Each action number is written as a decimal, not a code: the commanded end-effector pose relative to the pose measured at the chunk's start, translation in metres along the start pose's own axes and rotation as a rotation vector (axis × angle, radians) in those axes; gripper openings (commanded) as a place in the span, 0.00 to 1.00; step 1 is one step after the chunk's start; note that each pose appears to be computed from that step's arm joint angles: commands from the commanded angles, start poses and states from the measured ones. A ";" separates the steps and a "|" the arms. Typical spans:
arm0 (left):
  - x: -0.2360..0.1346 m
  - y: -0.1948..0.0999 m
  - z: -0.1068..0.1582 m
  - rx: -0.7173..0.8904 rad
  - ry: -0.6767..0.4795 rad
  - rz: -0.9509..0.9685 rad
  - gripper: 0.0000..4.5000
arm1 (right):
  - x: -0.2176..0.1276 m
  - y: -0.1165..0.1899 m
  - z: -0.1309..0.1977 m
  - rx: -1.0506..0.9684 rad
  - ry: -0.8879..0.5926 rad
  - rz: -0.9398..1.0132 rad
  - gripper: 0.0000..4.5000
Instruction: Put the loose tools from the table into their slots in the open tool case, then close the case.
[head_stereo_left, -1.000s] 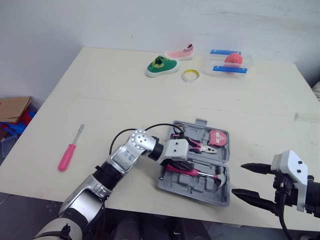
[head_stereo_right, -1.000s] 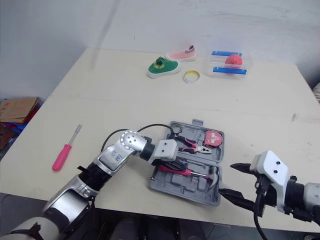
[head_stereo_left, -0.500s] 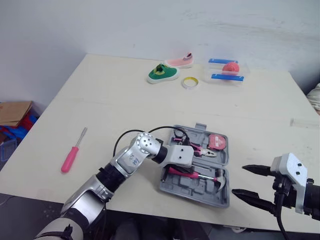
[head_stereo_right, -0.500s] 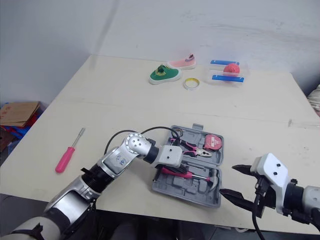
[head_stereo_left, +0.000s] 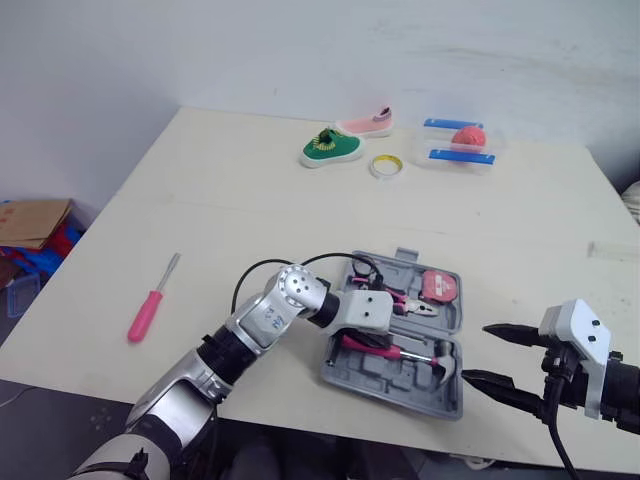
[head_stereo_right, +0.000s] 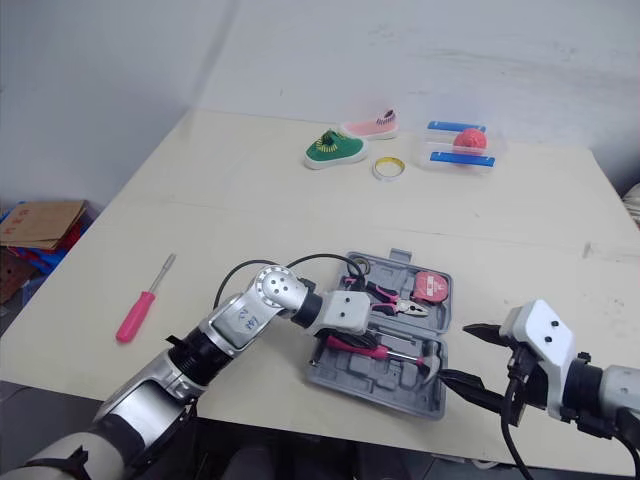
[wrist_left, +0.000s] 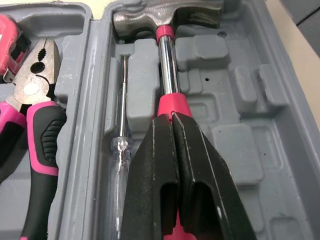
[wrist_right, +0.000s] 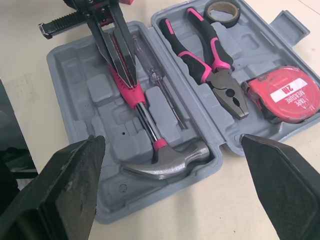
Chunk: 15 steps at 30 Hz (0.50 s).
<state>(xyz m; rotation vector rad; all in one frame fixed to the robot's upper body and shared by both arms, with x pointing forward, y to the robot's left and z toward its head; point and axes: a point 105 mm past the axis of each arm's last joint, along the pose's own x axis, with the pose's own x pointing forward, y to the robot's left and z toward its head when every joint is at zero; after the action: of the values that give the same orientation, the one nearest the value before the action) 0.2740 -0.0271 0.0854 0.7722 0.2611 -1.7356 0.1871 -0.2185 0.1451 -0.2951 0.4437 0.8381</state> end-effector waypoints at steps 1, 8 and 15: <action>0.014 -0.031 -0.066 -0.133 0.256 -0.114 0.01 | -0.005 -0.003 0.004 -0.042 -0.002 -0.023 1.00; 0.016 -0.029 -0.062 -0.102 0.258 -0.115 0.01 | -0.002 -0.007 0.002 -0.035 -0.007 -0.028 1.00; 0.010 -0.019 -0.036 -0.111 0.080 -0.069 0.01 | -0.002 -0.010 0.004 -0.036 -0.014 -0.038 1.00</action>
<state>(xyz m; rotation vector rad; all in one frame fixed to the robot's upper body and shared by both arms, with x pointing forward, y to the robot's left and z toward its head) 0.2714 -0.0278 0.0828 0.8164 0.2624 -1.7552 0.1941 -0.2257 0.1448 -0.3120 0.4344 0.8096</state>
